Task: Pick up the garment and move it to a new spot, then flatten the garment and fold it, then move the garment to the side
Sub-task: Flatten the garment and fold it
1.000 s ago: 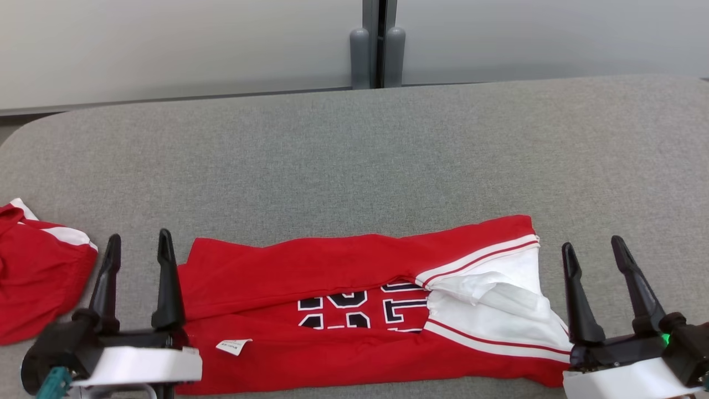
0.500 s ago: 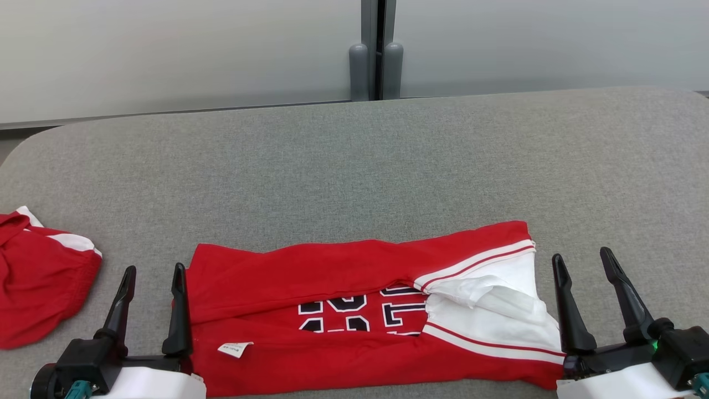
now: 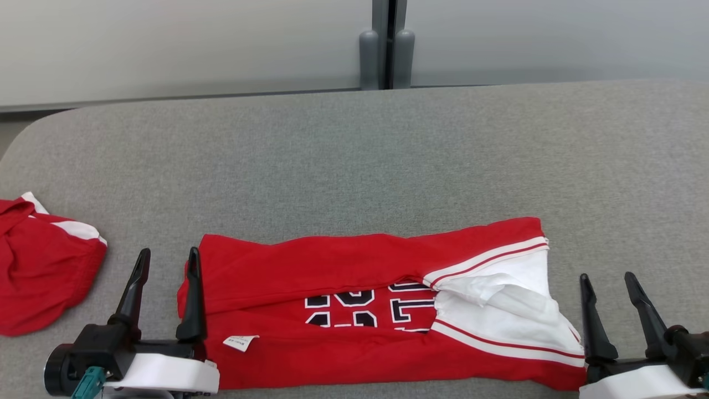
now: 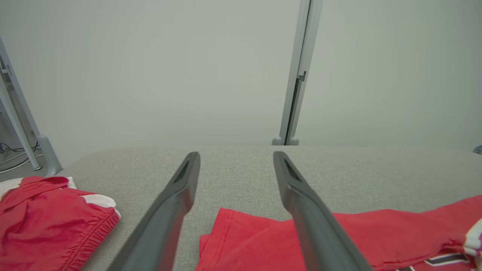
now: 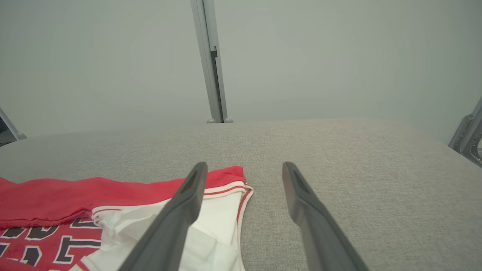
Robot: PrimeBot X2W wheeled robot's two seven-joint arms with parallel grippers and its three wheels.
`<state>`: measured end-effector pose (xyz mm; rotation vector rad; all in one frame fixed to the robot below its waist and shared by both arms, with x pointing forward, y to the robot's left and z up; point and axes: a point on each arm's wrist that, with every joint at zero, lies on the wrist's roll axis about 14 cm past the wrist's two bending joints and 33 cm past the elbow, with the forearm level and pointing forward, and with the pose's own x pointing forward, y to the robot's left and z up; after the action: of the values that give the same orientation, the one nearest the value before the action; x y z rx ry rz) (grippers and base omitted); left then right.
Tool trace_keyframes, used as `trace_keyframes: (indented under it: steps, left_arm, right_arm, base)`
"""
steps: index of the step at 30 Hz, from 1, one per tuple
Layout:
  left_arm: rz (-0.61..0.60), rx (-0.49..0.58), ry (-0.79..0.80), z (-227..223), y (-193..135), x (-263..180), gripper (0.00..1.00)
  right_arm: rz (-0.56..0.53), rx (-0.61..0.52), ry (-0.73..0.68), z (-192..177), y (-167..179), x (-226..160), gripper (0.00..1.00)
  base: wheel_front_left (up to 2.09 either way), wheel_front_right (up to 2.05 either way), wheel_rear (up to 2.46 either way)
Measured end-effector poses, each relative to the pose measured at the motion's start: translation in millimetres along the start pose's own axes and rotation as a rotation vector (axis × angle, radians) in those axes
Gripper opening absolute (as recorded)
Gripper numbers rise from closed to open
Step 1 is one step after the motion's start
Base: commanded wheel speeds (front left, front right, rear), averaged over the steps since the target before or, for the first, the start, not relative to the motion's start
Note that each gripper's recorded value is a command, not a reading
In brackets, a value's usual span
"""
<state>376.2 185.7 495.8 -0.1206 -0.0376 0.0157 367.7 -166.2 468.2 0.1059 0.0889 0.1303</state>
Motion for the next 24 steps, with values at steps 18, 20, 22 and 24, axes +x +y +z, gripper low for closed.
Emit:
trace_keyframes:
  steps: [18,20,22,24]
  left_arm:
    - [0.02,-0.019,0.023,-15,6,27,1.0]
    - [0.019,-0.021,0.029,-17,7,28,1.0]
    - [0.023,-0.019,0.03,-18,8,29,1.0]
    - [0.022,-0.018,0.032,-19,8,30,1.0]
  right_arm:
    - [0.085,0.142,0.426,-128,30,19,0.33]
    - [0.099,0.143,0.442,-129,31,20,0.0]
    - [0.117,0.152,0.462,-130,36,20,0.0]
    - [0.12,0.15,0.462,-129,34,21,0.0]
  base:
    - [0.0,0.0,0.0]
    - [0.0,0.0,0.0]
    - [0.0,0.0,0.0]
    - [0.0,0.0,0.0]
